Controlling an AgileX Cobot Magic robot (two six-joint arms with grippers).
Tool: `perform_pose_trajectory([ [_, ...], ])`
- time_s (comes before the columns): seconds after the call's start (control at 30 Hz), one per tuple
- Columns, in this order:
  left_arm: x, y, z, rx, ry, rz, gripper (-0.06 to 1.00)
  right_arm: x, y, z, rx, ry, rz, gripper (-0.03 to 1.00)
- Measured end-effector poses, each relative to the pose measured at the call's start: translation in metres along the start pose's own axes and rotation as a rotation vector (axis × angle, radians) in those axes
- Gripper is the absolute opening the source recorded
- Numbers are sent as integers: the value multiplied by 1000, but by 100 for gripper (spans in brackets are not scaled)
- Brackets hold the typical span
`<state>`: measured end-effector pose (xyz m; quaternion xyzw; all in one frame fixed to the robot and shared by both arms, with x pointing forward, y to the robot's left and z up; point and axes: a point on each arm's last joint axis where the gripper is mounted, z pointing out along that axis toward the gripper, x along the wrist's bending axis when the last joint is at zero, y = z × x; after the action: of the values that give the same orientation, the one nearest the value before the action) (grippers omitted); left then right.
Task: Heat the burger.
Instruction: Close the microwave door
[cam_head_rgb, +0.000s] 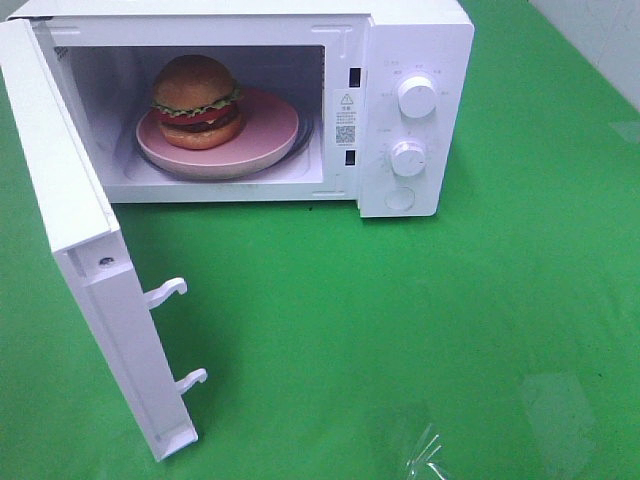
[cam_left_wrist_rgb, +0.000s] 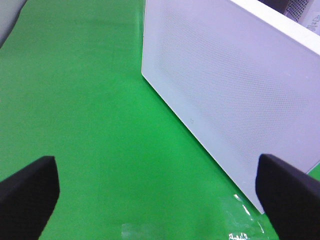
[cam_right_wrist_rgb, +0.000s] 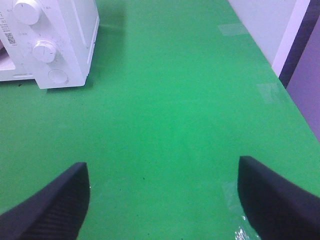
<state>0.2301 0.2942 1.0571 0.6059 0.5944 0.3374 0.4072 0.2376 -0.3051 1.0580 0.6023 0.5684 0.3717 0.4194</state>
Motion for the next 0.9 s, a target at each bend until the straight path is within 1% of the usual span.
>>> perform_pose_trajectory([
  [0.7, 0, 0, 0, -1, -2, -1, 99, 0, 0, 0, 0, 0, 0, 76],
  [0.8, 0, 4, -2, -27, -1, 0, 99, 0, 0, 0, 0, 0, 0, 76],
  [0.83, -1, 10, -3, -62, -1, 0, 99, 0, 0, 0, 0, 0, 0, 76],
  [0.87, -1, 10, -3, -62, -1, 0, 99, 0, 0, 0, 0, 0, 0, 76],
  [0.9, -1, 16, -2, -92, -1, -1, 99, 0, 0, 0, 0, 0, 0, 76],
])
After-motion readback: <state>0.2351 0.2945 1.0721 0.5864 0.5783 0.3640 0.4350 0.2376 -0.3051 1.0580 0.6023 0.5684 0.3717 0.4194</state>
